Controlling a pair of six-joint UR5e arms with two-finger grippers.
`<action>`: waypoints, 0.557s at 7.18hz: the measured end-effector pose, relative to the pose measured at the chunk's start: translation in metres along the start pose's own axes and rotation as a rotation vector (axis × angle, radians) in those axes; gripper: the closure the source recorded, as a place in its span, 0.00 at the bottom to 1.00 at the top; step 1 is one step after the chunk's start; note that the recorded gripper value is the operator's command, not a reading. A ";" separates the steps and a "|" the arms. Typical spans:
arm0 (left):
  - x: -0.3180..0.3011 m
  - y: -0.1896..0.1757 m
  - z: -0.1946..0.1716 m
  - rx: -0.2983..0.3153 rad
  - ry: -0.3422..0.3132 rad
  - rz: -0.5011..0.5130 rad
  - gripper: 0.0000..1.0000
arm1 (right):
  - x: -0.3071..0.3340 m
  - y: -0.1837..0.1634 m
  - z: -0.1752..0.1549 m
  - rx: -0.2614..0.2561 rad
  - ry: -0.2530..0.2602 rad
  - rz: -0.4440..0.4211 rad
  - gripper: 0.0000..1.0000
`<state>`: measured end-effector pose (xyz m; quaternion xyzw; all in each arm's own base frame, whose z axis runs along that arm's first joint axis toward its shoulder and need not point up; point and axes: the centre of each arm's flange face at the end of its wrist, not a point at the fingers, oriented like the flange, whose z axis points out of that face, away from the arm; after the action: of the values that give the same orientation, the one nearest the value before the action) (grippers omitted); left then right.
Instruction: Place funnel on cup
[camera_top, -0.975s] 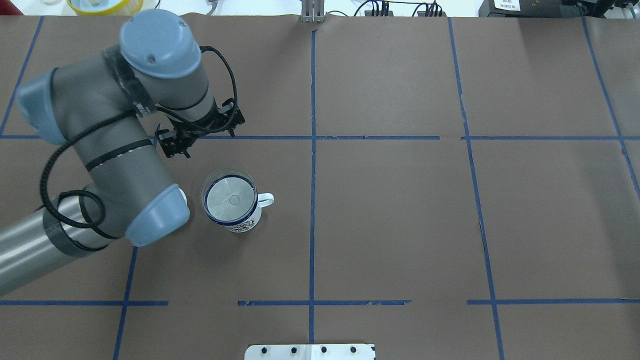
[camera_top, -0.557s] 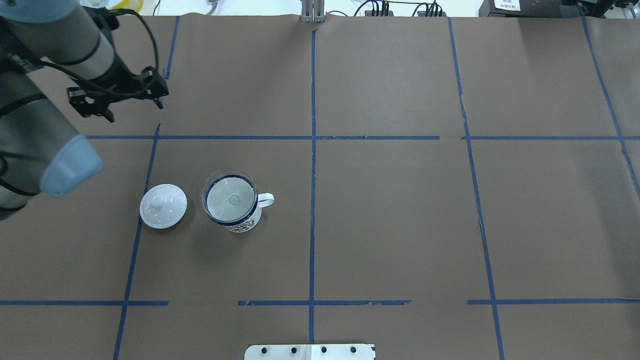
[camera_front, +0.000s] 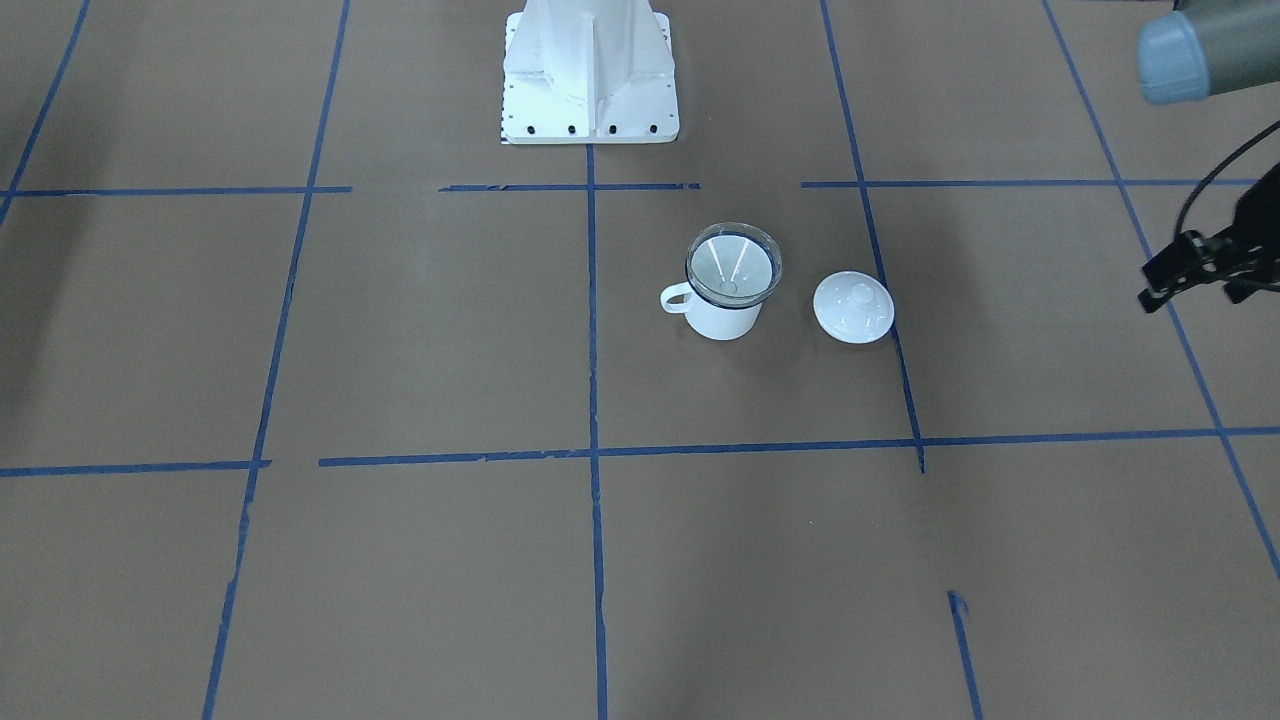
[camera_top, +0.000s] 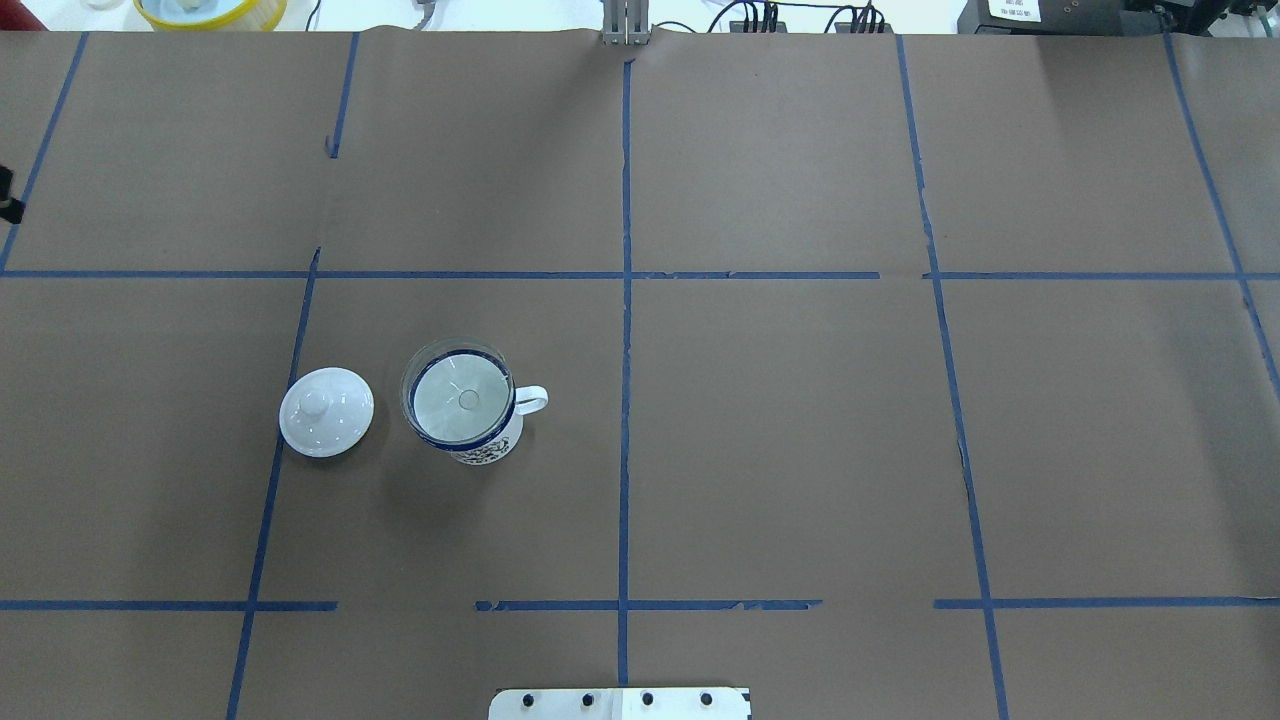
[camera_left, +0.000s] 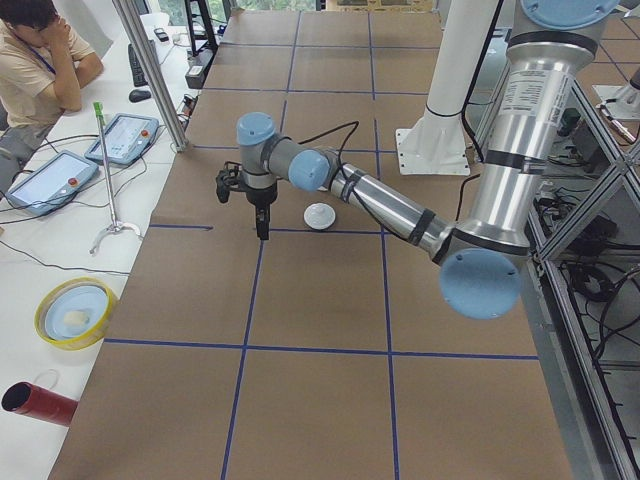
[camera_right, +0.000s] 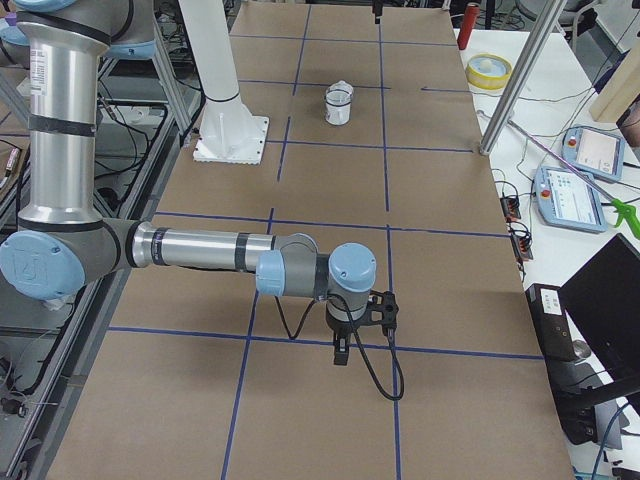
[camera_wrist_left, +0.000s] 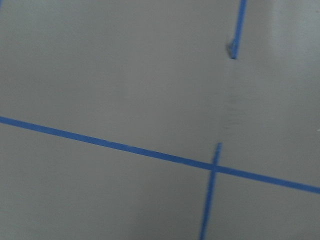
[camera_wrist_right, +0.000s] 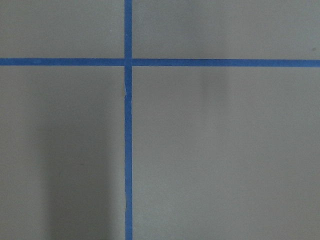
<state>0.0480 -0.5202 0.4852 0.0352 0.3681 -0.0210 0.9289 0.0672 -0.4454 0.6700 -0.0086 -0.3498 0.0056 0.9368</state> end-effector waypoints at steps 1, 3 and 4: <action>-0.068 0.020 -0.009 0.004 -0.013 0.047 0.00 | 0.000 0.000 0.000 0.000 0.000 0.000 0.00; -0.189 0.058 -0.009 -0.009 -0.004 0.109 0.00 | 0.000 0.000 0.000 0.000 0.000 0.000 0.00; -0.214 0.067 -0.006 -0.016 0.004 0.122 0.00 | 0.000 0.000 0.000 0.000 0.000 0.000 0.00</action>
<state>-0.1071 -0.4498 0.6309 0.0500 0.3674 0.0389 0.9279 0.0672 -0.4454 0.6700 -0.0086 -0.3498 0.0056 0.9368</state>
